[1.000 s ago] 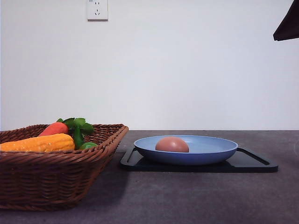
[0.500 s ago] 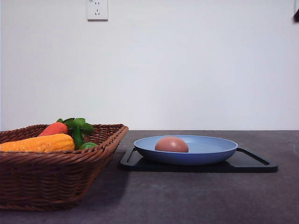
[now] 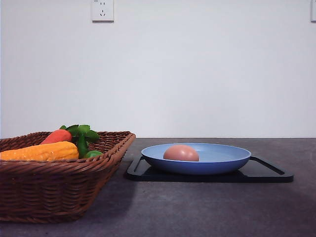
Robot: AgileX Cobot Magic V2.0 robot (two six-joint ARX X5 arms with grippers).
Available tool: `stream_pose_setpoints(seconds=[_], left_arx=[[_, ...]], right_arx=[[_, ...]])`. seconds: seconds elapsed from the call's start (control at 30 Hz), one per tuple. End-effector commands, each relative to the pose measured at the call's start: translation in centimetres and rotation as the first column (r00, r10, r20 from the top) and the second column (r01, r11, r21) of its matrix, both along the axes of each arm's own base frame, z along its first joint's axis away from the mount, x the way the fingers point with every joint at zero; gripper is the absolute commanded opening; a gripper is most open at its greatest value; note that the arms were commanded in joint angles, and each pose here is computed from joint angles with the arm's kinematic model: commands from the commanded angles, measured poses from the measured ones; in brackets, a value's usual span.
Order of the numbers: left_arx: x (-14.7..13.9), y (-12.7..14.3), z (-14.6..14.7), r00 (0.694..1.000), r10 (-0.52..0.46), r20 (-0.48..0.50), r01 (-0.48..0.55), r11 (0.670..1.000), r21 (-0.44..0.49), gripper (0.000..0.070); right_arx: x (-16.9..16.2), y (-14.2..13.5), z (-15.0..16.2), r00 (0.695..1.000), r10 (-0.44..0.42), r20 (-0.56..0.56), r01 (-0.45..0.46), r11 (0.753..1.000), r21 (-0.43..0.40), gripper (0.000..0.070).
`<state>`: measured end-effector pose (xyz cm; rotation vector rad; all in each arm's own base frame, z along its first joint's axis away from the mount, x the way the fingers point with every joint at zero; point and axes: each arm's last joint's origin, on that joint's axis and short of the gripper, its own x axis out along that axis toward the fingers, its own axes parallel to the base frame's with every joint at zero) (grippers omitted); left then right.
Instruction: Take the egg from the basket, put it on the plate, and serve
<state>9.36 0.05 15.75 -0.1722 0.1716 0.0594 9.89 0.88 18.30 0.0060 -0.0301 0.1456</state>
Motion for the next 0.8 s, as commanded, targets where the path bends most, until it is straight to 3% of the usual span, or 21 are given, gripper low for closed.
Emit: stream_pose_setpoints(seconds=[0.0, 0.5, 0.77], left_arx=[[0.1, 0.0, -0.9, 0.999, 0.003, -0.037, -0.003, 1.0, -0.006, 0.0], [0.1, 0.0, -0.9, 0.999, 0.003, -0.037, -0.003, 1.0, -0.006, 0.0], [0.1, 0.0, -0.9, 0.999, 0.003, -0.037, -0.003, 1.0, -0.006, 0.0]], right_arx=[[-0.1, -0.1, -0.4, 1.0, -0.007, -0.008, 0.008, 0.999, 0.049, 0.0], [-0.3, -0.5, -3.3, 0.977, -0.043, -0.208, 0.056, 0.997, 0.058, 0.0], [-0.3, -0.5, -2.8, 0.986, -0.046, -0.162, 0.057, 0.997, 0.061, 0.0]])
